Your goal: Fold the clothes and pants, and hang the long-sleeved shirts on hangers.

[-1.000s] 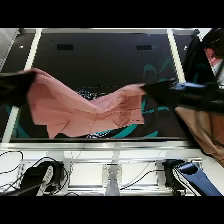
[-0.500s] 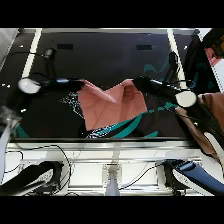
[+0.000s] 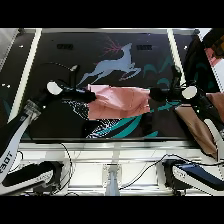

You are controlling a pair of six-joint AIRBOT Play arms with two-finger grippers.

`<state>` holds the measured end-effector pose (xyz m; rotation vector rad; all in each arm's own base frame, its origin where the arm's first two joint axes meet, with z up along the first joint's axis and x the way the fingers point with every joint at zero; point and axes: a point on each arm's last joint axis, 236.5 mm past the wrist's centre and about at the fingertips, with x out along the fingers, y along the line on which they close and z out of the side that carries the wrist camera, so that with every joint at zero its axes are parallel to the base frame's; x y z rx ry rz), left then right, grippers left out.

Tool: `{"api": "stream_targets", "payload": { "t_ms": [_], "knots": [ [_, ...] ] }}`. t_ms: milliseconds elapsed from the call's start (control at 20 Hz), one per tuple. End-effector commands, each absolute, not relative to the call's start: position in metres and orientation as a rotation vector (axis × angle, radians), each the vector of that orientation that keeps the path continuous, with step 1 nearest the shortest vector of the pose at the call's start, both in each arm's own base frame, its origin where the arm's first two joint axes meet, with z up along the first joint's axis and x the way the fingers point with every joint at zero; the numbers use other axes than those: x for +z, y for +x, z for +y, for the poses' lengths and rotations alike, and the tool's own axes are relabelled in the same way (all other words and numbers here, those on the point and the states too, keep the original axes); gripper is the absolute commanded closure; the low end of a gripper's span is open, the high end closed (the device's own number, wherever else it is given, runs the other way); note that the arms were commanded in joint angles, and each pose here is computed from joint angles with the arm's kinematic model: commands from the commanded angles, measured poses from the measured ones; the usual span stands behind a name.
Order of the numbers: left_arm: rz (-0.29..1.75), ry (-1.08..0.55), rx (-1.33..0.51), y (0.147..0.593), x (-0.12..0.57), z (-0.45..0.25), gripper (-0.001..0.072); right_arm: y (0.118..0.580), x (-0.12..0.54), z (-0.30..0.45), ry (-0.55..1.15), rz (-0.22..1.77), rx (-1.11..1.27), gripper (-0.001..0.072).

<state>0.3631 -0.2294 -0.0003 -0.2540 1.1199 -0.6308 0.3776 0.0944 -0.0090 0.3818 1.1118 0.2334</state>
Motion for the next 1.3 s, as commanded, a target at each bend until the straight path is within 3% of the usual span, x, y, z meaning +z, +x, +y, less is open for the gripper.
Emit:
{"api": "stream_targets", "payload": {
  "t_ms": [0, 200, 450, 500, 550, 600, 650, 700, 950, 1100, 1250],
  "knots": [
    [1.318, -0.187, -0.622, 0.323, -0.031, -0.231, 0.0700, 0.337, -0.036, 0.082, 0.293, 1.314, 0.255, 0.0691],
    [1.485, 0.043, -0.516, 0.295, -0.060, -0.185, 0.0699, 0.333, -0.049, 0.083, 0.296, 1.363, 0.256, 0.0691],
    [1.506, 0.065, -0.495, 0.292, -0.062, -0.177, 0.0697, 0.306, -0.062, 0.087, 0.303, 1.497, 0.284, 0.0690],
    [1.514, 0.043, -0.505, 0.289, -0.061, -0.181, 0.0693, 0.307, -0.063, 0.087, 0.298, 1.495, 0.288, 0.0675],
    [1.523, 0.017, -0.518, 0.286, -0.059, -0.186, 0.0684, 0.310, -0.063, 0.086, 0.279, 1.478, 0.301, 0.0562],
    [1.532, -0.005, -0.529, 0.284, -0.057, -0.190, 0.0566, 0.312, -0.063, 0.086, 0.265, 1.466, 0.310, 0.0387],
    [1.541, -0.022, -0.537, 0.281, -0.056, -0.193, 0.0176, 0.315, -0.063, 0.085, 0.258, 1.453, 0.311, 0.0229],
    [1.549, -0.034, -0.545, 0.279, -0.055, -0.196, 0.0007, 0.317, -0.062, 0.085, 0.252, 1.444, 0.314, 0.0209],
    [1.597, -0.026, -0.561, 0.266, -0.052, -0.194, -0.0002, 0.357, -0.042, 0.036, 0.155, 1.341, 0.223, 0.0211],
    [1.608, -0.022, -0.568, 0.261, -0.048, -0.193, -0.0002, 0.372, -0.040, -0.004, 0.305, 1.365, 0.147, 0.0233],
    [1.605, -0.022, -0.568, 0.261, -0.047, -0.193, -0.0002, 0.355, -0.048, 0.018, 0.539, 1.465, 0.404, 0.0252]
  ]
}}
